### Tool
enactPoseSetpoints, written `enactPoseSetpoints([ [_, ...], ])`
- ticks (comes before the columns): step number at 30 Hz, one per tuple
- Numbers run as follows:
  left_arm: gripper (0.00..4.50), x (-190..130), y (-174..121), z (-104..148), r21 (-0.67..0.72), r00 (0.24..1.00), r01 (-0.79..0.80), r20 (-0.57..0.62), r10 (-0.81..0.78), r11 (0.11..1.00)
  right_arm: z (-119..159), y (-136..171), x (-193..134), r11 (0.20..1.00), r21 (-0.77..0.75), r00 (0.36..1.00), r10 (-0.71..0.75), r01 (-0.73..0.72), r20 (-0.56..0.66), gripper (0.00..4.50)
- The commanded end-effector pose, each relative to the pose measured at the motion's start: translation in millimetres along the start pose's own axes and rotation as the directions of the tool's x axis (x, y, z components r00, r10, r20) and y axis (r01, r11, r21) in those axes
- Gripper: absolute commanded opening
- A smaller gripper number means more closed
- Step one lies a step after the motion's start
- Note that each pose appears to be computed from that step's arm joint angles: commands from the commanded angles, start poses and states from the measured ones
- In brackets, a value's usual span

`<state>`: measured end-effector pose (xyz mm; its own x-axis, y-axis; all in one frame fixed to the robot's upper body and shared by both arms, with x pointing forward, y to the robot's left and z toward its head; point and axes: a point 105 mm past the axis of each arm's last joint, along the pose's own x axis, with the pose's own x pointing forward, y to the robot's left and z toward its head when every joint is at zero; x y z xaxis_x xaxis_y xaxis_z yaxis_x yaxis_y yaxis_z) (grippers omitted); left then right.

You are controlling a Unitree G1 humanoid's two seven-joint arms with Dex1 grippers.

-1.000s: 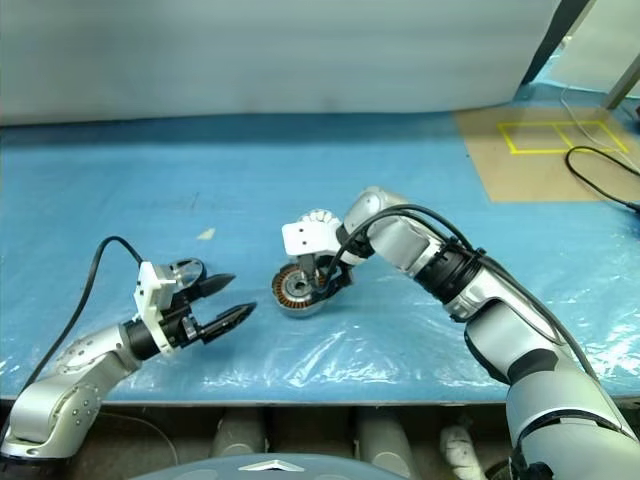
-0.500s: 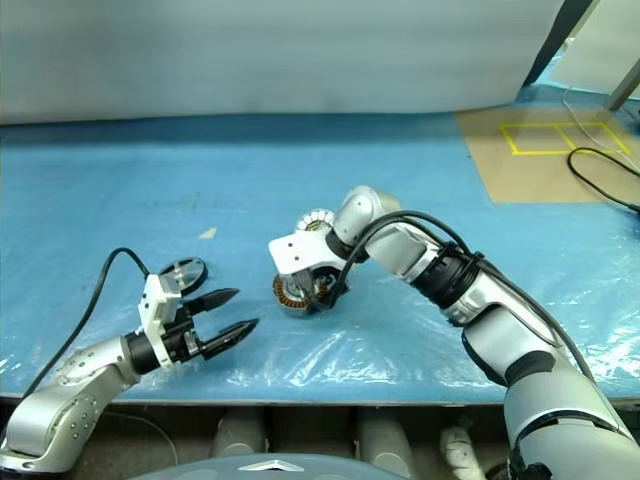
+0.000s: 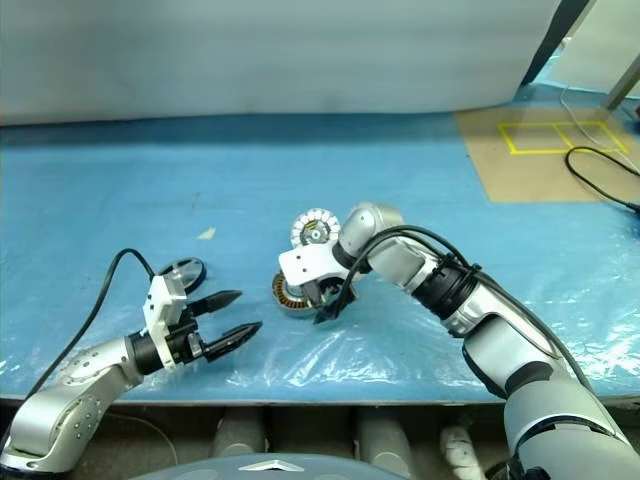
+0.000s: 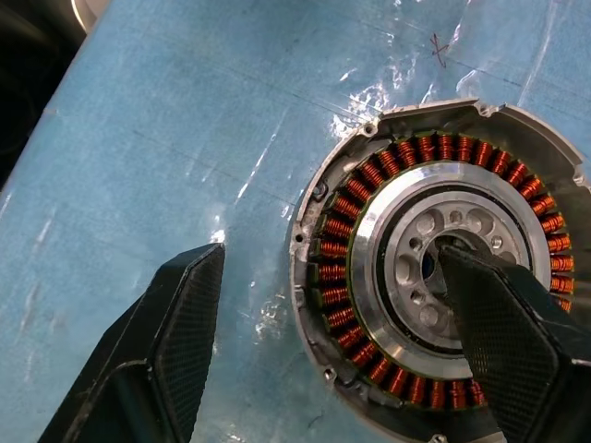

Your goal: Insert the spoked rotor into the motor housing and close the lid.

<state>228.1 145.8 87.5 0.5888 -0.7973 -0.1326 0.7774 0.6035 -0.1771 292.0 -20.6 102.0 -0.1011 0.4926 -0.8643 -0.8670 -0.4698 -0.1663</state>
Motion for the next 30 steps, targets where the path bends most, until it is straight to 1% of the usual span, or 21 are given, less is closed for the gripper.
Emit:
enactPoseSetpoints([
  [1, 4.50, 2.6, -4.5, 6.5, 0.027, 0.999, 0.005, 0.037, -0.006, 1.000, 5.9, -0.3, 0.0, 0.998, -0.062, 1.000, -0.005, 0.005, 0.007, 3.51],
  [5, 4.50, 3.8, -6.6, 3.9, 0.024, 0.999, 0.006, 0.039, -0.007, 1.000, 5.4, -1.3, 0.2, 0.997, -0.074, 1.000, -0.006, 0.006, 0.000, 2.38],
  [6, 4.50, 3.6, -6.4, 3.8, 0.023, 0.999, 0.004, 0.041, -0.005, 1.000, 5.2, -2.4, -0.1, 0.997, -0.077, 1.000, -0.011, 0.010, -0.003, 2.03],
  [7, 4.50, 3.5, -5.9, 3.7, 0.024, 0.999, 0.001, 0.043, -0.002, 1.000, 5.2, -3.5, -0.7, 0.997, -0.080, 1.000, -0.016, 0.015, -0.004, 1.87],
  [12, 4.50, 2.3, -3.5, 4.8, 0.029, 0.999, -0.013, 0.053, 0.012, 1.000, 8.7, -10.1, -5.2, 0.996, -0.081, 0.999, -0.046, 0.046, 0.006, 1.87],
  [18, 4.50, -4.7, 0.7, 6.7, 0.032, 0.998, -0.037, 0.055, 0.035, 0.999, 22.0, -18.4, -13.3, 0.994, -0.084, 0.997, -0.073, 0.076, 0.041, 1.87],
  [25, 4.50, -13.3, 6.5, 6.7, 0.029, 0.996, -0.074, 0.052, 0.072, 0.997, 38.5, -19.1, -18.0, 0.973, -0.208, 0.995, -0.087, 0.097, 0.059, 1.87],
  [30, 4.50, -14.4, 2.5, 5.9, 0.021, 0.995, -0.080, 0.057, 0.079, 0.997, 44.4, -24.4, -19.3, 0.954, -0.278, 0.994, -0.102, 0.111, 0.047, 1.87],
])
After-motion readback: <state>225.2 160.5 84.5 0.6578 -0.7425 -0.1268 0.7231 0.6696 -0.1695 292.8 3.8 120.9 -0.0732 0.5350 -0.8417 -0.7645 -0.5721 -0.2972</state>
